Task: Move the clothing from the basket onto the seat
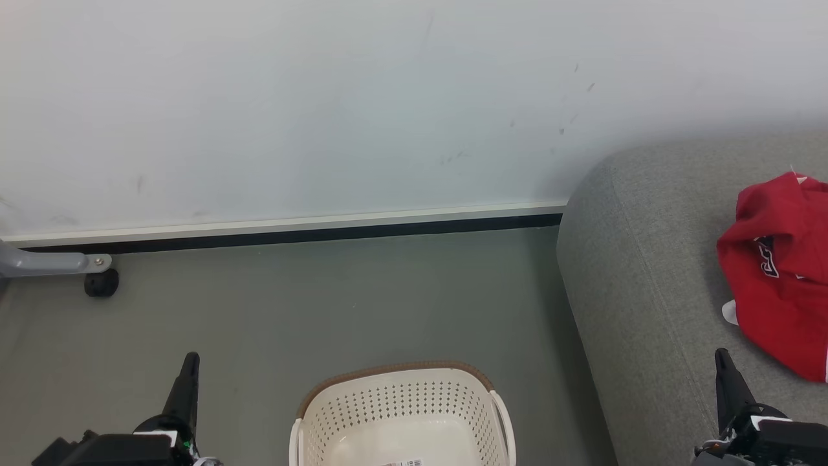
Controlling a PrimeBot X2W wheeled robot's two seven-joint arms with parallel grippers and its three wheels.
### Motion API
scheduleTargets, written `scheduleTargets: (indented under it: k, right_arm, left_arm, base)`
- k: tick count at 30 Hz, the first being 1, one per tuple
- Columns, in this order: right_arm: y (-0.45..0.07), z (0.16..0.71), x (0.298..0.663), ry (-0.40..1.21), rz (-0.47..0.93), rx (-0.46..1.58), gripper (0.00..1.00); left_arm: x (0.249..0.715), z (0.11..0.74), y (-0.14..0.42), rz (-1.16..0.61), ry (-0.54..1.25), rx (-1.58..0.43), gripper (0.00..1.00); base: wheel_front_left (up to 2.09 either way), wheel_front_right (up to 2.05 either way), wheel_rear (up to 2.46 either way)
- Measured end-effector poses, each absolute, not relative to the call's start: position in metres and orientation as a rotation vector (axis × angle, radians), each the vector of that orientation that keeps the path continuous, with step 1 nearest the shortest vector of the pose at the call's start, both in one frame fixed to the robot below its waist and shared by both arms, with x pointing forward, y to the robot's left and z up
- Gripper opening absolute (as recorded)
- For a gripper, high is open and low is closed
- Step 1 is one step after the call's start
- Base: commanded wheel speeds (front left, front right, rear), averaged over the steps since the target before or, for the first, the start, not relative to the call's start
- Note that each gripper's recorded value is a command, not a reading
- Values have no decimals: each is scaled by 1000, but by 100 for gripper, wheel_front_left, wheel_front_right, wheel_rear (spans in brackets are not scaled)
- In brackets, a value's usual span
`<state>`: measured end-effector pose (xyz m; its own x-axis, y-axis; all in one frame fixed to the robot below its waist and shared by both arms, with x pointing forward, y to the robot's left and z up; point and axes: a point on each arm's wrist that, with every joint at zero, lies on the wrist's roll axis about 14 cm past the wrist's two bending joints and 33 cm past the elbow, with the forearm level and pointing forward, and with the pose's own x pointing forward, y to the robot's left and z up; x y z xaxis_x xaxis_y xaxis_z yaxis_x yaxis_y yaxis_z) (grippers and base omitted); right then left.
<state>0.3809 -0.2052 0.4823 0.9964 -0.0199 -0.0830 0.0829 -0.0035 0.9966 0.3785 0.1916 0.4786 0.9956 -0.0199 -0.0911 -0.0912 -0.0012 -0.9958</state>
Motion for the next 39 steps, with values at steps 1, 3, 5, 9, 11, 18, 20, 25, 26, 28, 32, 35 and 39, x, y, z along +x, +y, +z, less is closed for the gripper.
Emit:
scheduleTargets:
  k: [1, 3, 5, 9, 11, 18, 20, 25, 26, 28, 32, 35, 39]
  right_arm:
    - [-205, 482, 381, 50, -81, 1572, 0]
    - [-205, 482, 381, 50, -81, 1572, 0]
    - [-205, 482, 381, 50, -81, 1572, 0]
    - [-205, 482, 381, 50, -81, 1572, 0]
    - [-205, 482, 381, 50, -81, 1572, 0]
    - [-205, 482, 381, 50, -81, 1572, 0]
    - [-205, 482, 381, 50, -81, 1572, 0]
    - [-205, 482, 381, 50, -81, 1572, 0]
    - [-205, 482, 381, 50, -81, 1572, 0]
    - [-205, 482, 381, 50, -81, 1572, 0]
    - [-205, 482, 381, 50, -81, 1572, 0]
    - [-205, 482, 381, 50, -81, 1572, 0]
    - [-205, 482, 381, 50, -81, 1572, 0]
  left_arm:
    - [379, 479, 192, 56, 87, -1572, 0]
    - [379, 479, 192, 56, 87, -1572, 0]
    - [379, 479, 192, 56, 88, -1572, 0]
    - [379, 479, 192, 56, 87, -1572, 0]
    - [379, 479, 192, 56, 87, -1572, 0]
    - [379, 479, 192, 56, 87, -1572, 0]
    - [379, 479, 192, 56, 87, -1572, 0]
    - [379, 479, 192, 56, 87, -1572, 0]
    - [379, 479, 192, 56, 87, -1572, 0]
    - [379, 479, 192, 56, 87, -1572, 0]
    - [379, 479, 192, 56, 87, -1572, 0]
    - [379, 479, 192, 56, 87, -1572, 0]
    - [379, 479, 192, 56, 87, -1572, 0]
  base:
    - [0, 0, 0]
    - [0, 0, 0]
    - [0, 0, 0]
    - [0, 0, 0]
    - [0, 0, 0]
    - [0, 0, 0]
    - [0, 0, 0]
    - [0, 0, 0]
    - [0, 0, 0]
    - [0, 0, 0]
    - [0, 0, 0]
    - [0, 0, 0]
    - [0, 0, 0]
